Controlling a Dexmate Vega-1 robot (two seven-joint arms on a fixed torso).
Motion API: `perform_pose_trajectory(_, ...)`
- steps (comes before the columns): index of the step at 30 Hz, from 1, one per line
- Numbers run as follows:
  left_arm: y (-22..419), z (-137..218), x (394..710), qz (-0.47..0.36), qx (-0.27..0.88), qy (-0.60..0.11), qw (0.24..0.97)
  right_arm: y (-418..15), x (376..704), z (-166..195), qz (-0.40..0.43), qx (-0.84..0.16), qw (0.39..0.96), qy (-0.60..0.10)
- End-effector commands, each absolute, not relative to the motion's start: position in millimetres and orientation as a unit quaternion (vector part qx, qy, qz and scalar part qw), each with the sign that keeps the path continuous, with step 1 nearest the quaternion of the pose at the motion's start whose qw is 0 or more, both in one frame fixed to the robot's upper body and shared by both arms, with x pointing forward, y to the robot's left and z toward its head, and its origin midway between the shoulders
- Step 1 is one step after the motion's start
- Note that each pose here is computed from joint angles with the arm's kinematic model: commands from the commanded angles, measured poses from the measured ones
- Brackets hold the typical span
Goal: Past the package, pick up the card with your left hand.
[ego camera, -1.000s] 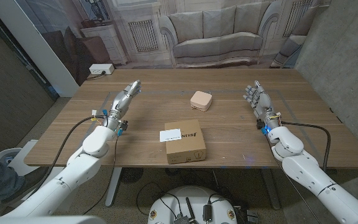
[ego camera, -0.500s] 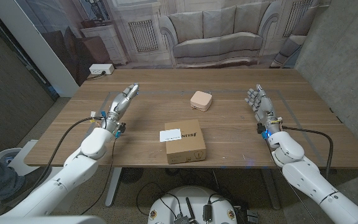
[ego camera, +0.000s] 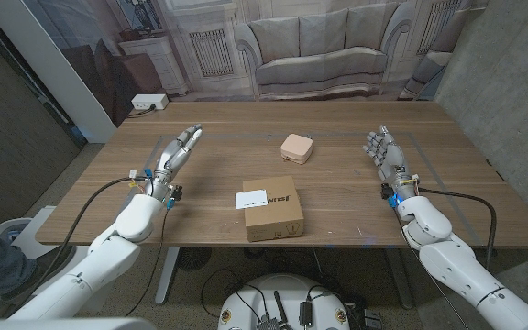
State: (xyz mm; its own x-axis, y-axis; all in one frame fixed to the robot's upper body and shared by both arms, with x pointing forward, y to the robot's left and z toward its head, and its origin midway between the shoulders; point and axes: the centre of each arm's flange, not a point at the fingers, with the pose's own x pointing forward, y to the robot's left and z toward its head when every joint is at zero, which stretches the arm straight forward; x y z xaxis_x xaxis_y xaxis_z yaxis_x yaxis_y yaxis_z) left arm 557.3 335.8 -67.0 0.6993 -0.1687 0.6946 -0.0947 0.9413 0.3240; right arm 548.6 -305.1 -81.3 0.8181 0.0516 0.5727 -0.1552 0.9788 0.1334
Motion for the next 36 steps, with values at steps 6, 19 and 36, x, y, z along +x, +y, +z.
perform_pose_trajectory(6,335.2,-89.7,540.5,0.000,0.161,-0.416,0.895,-301.1,549.9,-78.5,0.068,0.079,0.951,-0.291)
perform_pose_trajectory(19,334.9,-95.2,535.4,0.009,0.165,-0.439,0.883,-301.0,543.9,-75.2,0.063,0.074,0.951,-0.294)
perform_pose_trajectory(36,336.4,-110.2,530.4,0.011,0.166,-0.441,0.882,-302.4,533.0,-78.4,0.052,0.074,0.953,-0.290)
